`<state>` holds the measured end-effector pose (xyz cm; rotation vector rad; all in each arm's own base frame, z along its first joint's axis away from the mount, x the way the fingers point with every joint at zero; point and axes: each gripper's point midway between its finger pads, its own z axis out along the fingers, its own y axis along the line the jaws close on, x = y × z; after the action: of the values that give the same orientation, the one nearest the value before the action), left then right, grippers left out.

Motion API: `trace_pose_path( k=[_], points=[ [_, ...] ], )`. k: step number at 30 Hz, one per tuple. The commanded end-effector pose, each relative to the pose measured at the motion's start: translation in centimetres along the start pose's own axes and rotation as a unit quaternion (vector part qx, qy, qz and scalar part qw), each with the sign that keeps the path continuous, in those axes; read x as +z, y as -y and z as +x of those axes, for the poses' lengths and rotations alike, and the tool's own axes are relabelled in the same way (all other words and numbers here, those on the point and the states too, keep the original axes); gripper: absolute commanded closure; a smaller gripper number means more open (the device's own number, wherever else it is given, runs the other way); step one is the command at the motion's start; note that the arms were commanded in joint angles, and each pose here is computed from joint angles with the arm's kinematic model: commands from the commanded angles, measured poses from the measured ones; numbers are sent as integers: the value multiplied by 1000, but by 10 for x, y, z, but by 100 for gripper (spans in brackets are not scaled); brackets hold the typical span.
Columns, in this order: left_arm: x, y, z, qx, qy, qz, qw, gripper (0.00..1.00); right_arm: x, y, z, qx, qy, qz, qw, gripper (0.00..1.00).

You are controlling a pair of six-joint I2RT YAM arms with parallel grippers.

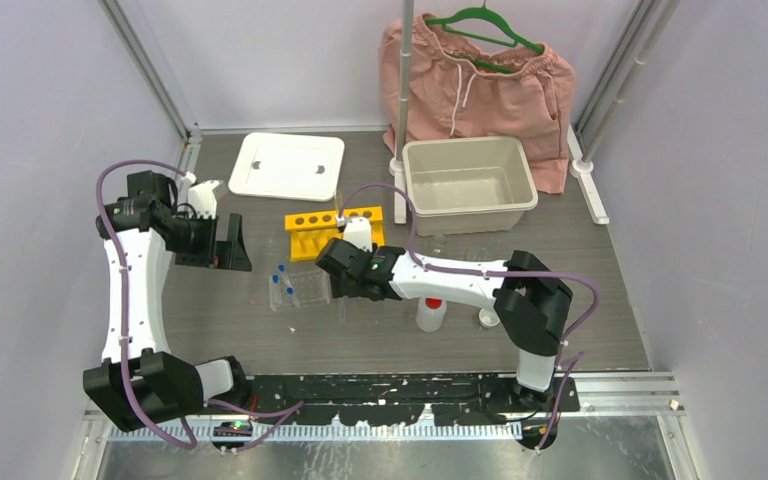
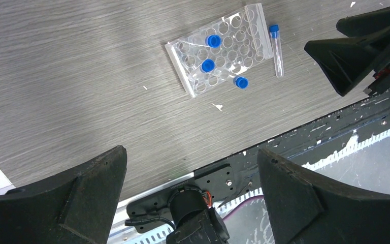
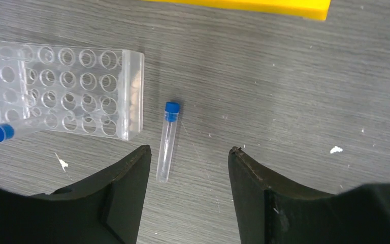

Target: Organize the chemistry lab equipment

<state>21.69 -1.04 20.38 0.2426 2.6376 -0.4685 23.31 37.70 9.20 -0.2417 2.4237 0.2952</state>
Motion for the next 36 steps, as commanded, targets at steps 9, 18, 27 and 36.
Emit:
trace_pose_path(
  k=[9,18,27,36],
  points=[
    [-13,7,-4,15,16,1,1000,0,27,-4,25,34,-54,5,998,44],
    [-14,6,-2,15,16,-4,1000,0,42,-9,24,22,-57,11,998,44],
    [-12,6,-1,14,14,-2,1000,0,22,-11,3,43,-40,8,998,47],
    [-12,5,-1,17,15,-4,1000,0,29,-23,12,71,-76,-7,995,48]
  ],
)
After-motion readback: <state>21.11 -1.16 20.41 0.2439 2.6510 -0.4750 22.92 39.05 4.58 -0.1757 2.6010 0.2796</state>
